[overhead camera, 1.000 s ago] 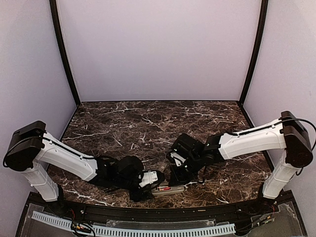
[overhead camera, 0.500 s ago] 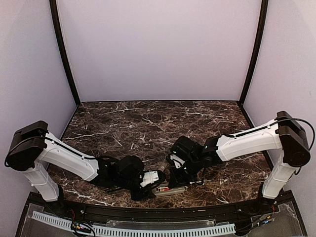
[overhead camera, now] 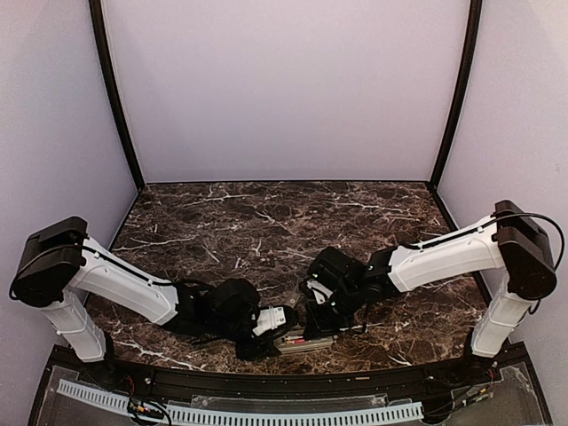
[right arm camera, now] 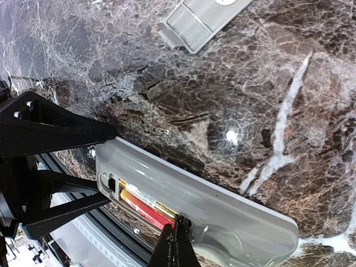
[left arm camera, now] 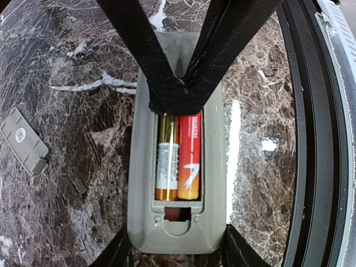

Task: Load the batteries into the remote control
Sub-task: Load the battery into the battery compartment.

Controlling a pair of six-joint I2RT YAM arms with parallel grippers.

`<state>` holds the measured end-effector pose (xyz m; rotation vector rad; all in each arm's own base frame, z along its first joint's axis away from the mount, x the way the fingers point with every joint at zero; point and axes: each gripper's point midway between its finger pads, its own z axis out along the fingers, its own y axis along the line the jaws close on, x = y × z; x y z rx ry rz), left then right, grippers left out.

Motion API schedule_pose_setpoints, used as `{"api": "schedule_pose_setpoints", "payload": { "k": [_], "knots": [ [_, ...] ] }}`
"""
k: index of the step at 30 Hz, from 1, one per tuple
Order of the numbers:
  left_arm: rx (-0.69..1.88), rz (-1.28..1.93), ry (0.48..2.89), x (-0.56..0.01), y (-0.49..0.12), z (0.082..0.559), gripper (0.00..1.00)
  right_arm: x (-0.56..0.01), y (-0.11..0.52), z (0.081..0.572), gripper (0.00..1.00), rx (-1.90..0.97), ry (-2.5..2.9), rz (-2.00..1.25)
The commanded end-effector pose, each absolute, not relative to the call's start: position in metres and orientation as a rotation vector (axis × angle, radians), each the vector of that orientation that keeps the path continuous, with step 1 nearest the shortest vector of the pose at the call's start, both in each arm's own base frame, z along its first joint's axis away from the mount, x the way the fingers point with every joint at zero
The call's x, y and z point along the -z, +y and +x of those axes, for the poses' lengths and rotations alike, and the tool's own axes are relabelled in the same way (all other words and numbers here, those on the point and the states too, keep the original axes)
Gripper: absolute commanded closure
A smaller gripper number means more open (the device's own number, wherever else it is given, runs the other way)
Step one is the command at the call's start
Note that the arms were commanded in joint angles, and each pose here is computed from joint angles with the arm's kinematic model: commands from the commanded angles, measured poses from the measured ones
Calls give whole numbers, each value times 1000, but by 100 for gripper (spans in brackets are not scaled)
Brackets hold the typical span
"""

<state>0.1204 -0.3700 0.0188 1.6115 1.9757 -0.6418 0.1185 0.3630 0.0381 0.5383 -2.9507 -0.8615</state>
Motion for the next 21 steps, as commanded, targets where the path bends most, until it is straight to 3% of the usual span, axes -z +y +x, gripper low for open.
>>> {"api": "schedule_pose_setpoints", "payload": {
  "k": [1, 5, 10, 14, 21],
  "knots": [
    [718, 1641, 1991, -15, -377, 110, 68, -17, 363, 108, 100, 809, -2922, 533],
    [703, 1632, 2003, -14, -375, 111, 68, 5, 342, 104, 100, 630, -2944, 501],
    [671, 1611, 1991, -17, -369, 115, 66, -8, 327, 114, 96, 494, -3012, 559],
    [652, 1599, 1986, -20, -368, 118, 61, -31, 340, 125, 89, 523, -3039, 662],
    [658, 1576, 1996, -27, -361, 116, 52, -67, 353, 143, 86, 600, -3080, 729]
  ]
}}
